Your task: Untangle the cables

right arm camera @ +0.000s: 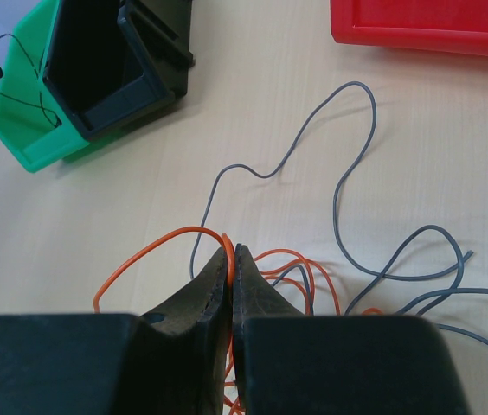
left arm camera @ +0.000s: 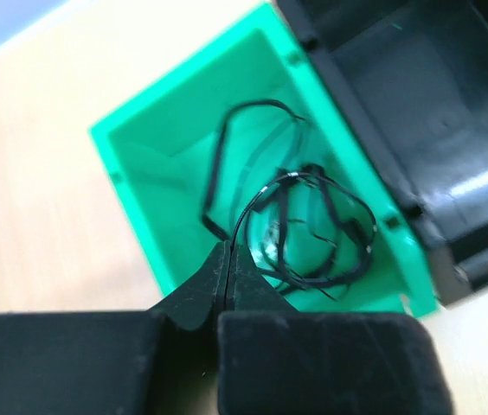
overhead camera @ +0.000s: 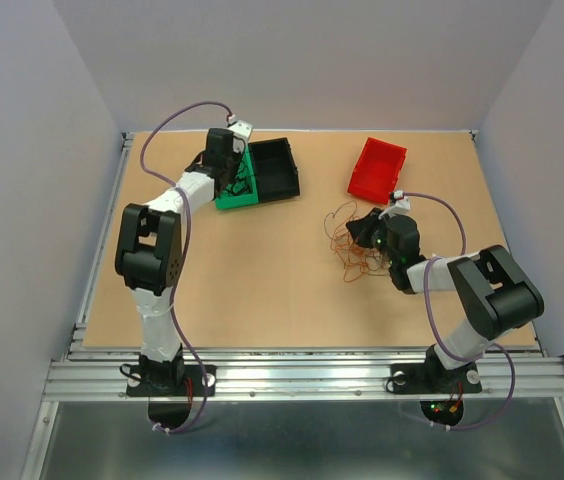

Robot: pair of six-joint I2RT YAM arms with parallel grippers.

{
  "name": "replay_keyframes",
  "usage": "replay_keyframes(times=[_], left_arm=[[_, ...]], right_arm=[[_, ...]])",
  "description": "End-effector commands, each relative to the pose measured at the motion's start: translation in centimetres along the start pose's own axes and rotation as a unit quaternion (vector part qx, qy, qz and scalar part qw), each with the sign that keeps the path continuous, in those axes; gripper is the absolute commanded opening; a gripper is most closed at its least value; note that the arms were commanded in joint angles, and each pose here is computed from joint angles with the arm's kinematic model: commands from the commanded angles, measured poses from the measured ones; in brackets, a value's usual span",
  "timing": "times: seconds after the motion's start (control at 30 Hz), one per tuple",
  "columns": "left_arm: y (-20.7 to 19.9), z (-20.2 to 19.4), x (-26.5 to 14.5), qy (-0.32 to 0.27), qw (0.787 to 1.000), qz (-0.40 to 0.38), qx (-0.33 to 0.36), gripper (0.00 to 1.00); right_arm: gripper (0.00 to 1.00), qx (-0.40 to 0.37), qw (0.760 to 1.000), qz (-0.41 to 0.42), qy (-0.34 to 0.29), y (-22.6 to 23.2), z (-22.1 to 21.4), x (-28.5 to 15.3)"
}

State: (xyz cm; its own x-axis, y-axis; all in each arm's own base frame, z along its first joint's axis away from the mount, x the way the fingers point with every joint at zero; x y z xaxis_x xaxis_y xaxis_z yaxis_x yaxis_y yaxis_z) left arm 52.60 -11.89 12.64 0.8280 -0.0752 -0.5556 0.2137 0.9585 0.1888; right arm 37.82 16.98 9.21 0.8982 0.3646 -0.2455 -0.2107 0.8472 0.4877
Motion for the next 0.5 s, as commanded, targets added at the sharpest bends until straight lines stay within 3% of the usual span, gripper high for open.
replay_keyframes(times=[0.0, 0.33, 0.4, 0.43, 0.47], left_arm=[[3.4, 2.6, 0.6, -0.03, 0.998, 0.037, -0.042, 0.0], [2.9, 0.9, 4.9, 0.013, 0.998, 0.044, -0.036, 0.0], [2.7, 0.8, 5.2, 0.02, 0.998, 0.042, -0.035, 0.1], [2.7, 1.6, 4.8, 0.011, 0.998, 0.041, -0.038, 0.28], [2.9, 2.2, 4.4, 0.0, 0.998, 0.042, -0.039, 0.38]], right_arm=[[0.01, -0.007, 0.999, 0.021, -0.024, 1.1, 1.4, 0.1], [0.01, -0.005, 0.999, 0.025, -0.02, 1.2, 1.3, 0.4], [0.0, -0.006, 0.999, 0.029, -0.017, 1.4, 1.2, 0.6], [0.01, -0.004, 0.999, 0.032, -0.017, 1.5, 1.2, 0.7], [0.01, -0.004, 0.999, 0.031, -0.013, 1.4, 1.0, 0.8]])
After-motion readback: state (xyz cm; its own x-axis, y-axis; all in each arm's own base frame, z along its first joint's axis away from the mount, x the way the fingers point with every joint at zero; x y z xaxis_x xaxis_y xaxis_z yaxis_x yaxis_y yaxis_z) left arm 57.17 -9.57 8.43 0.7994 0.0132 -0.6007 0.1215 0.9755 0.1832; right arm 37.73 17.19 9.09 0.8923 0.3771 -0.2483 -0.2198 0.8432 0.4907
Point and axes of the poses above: each gripper's point midway between its finger pads, its own x axis out along the fingers, its own y axis along the line the jaws close on, z = x × y, the point moved 1 cm from there along -x, back along the fingers, and after that the axes turned 6 degrees about -x, right-handed, at the moved point
